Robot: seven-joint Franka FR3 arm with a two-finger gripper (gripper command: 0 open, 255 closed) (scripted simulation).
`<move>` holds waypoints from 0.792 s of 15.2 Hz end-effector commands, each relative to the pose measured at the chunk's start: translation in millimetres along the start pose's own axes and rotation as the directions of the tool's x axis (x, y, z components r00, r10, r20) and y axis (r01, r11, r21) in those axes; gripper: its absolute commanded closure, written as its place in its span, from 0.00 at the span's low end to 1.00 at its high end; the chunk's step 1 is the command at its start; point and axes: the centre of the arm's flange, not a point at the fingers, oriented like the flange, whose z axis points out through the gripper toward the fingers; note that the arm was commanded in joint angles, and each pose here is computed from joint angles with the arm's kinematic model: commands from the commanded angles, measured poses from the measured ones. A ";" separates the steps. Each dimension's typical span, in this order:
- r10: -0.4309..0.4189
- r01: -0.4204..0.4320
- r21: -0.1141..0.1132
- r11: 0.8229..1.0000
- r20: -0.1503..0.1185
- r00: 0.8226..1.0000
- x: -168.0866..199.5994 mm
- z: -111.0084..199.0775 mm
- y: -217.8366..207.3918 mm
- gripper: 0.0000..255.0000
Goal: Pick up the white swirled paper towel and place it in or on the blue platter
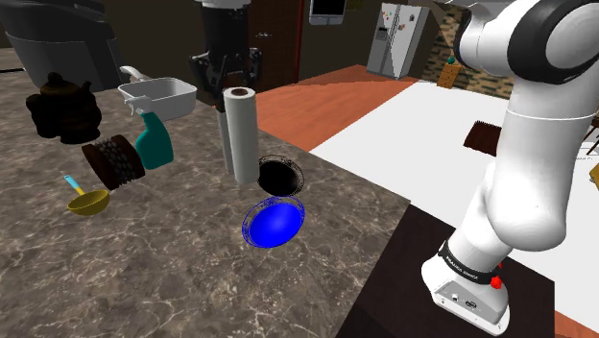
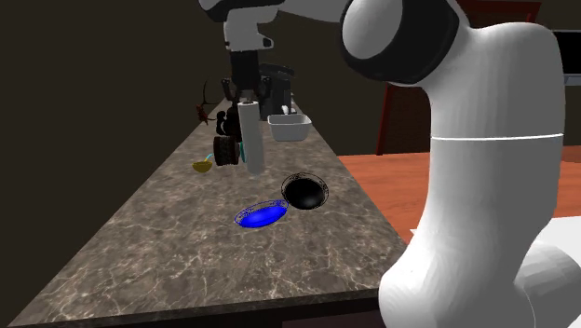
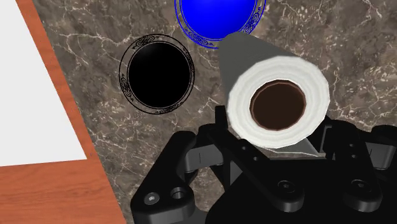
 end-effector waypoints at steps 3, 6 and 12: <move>0.001 -0.001 -0.001 1.000 0.001 1.000 -41.0 -21.1 23.7 1.00; 0.001 -0.001 -0.001 1.000 0.001 1.000 -70.7 -39.5 42.3 1.00; 0.001 -0.001 -0.001 1.000 0.001 1.000 -75.9 -16.2 44.2 1.00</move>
